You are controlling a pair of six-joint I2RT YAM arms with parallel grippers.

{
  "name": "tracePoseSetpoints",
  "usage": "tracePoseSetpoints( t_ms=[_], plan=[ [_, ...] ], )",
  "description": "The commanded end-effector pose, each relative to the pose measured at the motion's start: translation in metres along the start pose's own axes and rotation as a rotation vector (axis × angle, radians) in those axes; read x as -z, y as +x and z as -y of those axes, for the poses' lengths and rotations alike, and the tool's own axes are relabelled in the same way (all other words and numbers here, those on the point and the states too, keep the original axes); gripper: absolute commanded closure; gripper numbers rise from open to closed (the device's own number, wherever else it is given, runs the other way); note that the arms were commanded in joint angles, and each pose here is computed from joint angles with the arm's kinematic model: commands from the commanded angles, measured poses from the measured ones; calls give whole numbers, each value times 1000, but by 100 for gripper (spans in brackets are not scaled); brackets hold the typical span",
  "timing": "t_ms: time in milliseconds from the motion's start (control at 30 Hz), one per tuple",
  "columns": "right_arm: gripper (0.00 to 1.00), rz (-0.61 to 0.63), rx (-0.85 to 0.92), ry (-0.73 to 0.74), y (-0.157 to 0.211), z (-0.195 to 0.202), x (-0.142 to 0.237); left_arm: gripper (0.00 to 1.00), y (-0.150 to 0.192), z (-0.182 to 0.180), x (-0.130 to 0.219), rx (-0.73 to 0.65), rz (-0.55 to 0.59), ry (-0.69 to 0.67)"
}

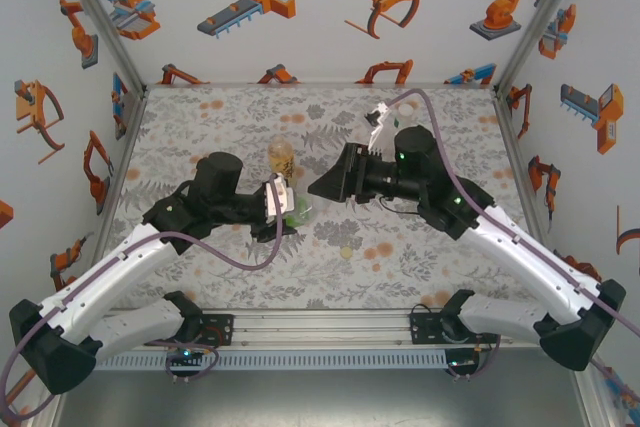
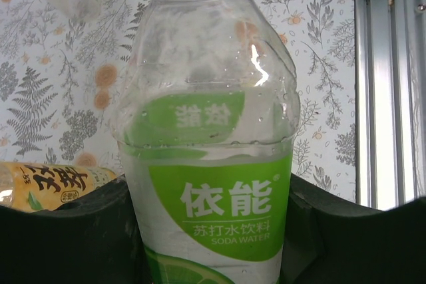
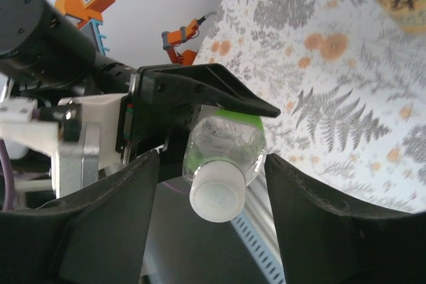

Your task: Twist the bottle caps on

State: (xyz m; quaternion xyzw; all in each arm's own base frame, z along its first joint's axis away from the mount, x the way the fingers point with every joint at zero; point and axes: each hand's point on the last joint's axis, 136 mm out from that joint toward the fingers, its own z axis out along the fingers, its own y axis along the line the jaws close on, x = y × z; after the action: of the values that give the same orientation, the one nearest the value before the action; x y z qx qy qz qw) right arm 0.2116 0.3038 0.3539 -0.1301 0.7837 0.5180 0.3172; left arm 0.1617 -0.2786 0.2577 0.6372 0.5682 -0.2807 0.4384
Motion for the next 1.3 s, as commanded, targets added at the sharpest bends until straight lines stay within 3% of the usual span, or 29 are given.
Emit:
tracePoseSetpoints(
  t_ms=[0,300,500,867,1267],
  plan=[
    [38,60,271,-108,-8,-28,15,100,-17,7,6,-44,61,34],
    [40,-86,888,-283,35,-47,31,100,-19,14,6,-45,80,80],
    [40,-142,1109,-413,50,-59,35,100,-22,18,5,-40,90,111],
    [52,-152,1167,-481,52,-62,24,100,-21,19,4,-35,84,118],
    [54,-159,1163,-457,53,-55,23,100,-23,20,6,-40,93,119]
  ],
)
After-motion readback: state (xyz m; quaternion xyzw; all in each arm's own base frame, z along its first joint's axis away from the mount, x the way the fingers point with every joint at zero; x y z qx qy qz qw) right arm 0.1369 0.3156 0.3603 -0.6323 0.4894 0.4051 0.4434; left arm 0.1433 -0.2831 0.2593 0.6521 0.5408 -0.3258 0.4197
